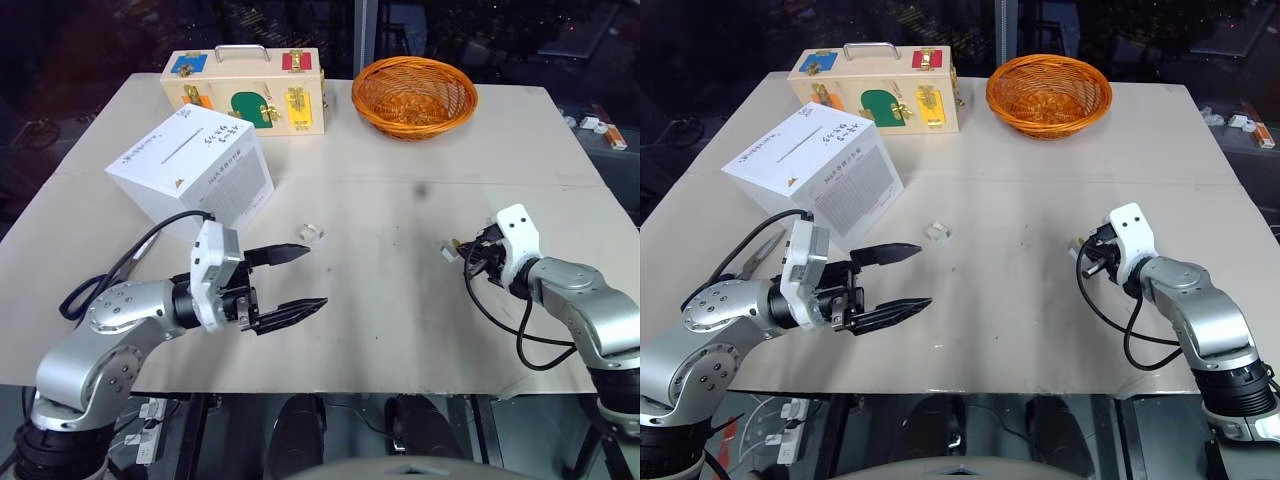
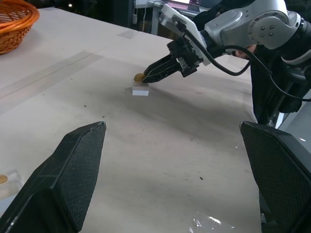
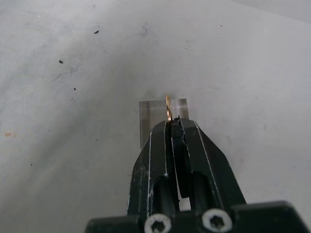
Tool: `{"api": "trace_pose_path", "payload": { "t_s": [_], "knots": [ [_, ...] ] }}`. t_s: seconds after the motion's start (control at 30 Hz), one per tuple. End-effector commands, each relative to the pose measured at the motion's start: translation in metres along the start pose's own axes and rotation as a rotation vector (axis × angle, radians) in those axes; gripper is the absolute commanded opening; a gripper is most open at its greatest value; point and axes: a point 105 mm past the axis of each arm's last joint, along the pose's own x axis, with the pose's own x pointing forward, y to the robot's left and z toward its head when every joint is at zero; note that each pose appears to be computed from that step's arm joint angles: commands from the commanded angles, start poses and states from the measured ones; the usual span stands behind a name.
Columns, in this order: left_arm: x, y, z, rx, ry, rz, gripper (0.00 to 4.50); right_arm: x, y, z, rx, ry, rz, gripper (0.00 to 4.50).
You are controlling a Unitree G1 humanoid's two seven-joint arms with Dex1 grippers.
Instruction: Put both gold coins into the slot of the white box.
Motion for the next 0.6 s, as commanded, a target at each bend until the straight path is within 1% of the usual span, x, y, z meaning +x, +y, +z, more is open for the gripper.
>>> {"api": "trace_pose_path", "payload": {
  "t_s": [0.03, 0.1, 0.2, 0.23, 0.27, 0.3, 0.33, 0.37, 0.47, 0.57, 0.6],
  "knots": [
    [0.007, 0.006, 0.028, -0.127, -0.129, 0.01, 4.5, -0.021, 0.004, 0.039, -0.024, -0.178, 0.055, 0.08],
    [0.011, 0.008, 0.037, -0.207, -0.157, -0.023, 4.5, -0.034, 0.019, 0.058, -0.049, -0.268, 0.152, 0.08],
    [0.022, 0.008, 0.05, -0.272, -0.19, -0.103, 4.5, -0.055, 0.052, 0.087, -0.075, -0.379, 0.322, 0.08],
    [0.025, 0.009, 0.054, -0.279, -0.194, -0.117, 3.98, -0.06, 0.059, 0.092, -0.081, -0.394, 0.356, 0.0],
    [0.029, 0.009, 0.056, -0.276, -0.194, -0.132, 3.66, -0.063, 0.064, 0.096, -0.084, -0.408, 0.383, 0.0],
    [0.033, 0.009, 0.058, -0.267, -0.189, -0.148, 3.22, -0.065, 0.07, 0.101, -0.081, -0.422, 0.41, 0.0],
    [0.035, 0.009, 0.059, -0.263, -0.186, -0.158, 2.66, -0.067, 0.073, 0.104, -0.077, -0.429, 0.428, 0.0],
    [0.043, 0.01, 0.063, -0.248, -0.193, -0.183, 2.25, -0.072, 0.084, 0.113, -0.092, -0.458, 0.479, 0.0],
    [0.062, 0.009, 0.073, -0.231, -0.212, -0.27, 2.25, -0.085, 0.106, 0.127, -0.132, -0.505, 0.585, 0.0],
    [0.072, 0.009, 0.079, -0.214, -0.215, -0.318, 1.59, -0.089, 0.113, 0.132, -0.14, -0.507, 0.612, 0.0],
    [0.073, 0.009, 0.079, -0.208, -0.212, -0.329, 1.59, -0.09, 0.114, 0.132, -0.143, -0.507, 0.616, 0.0]
  ]
}}
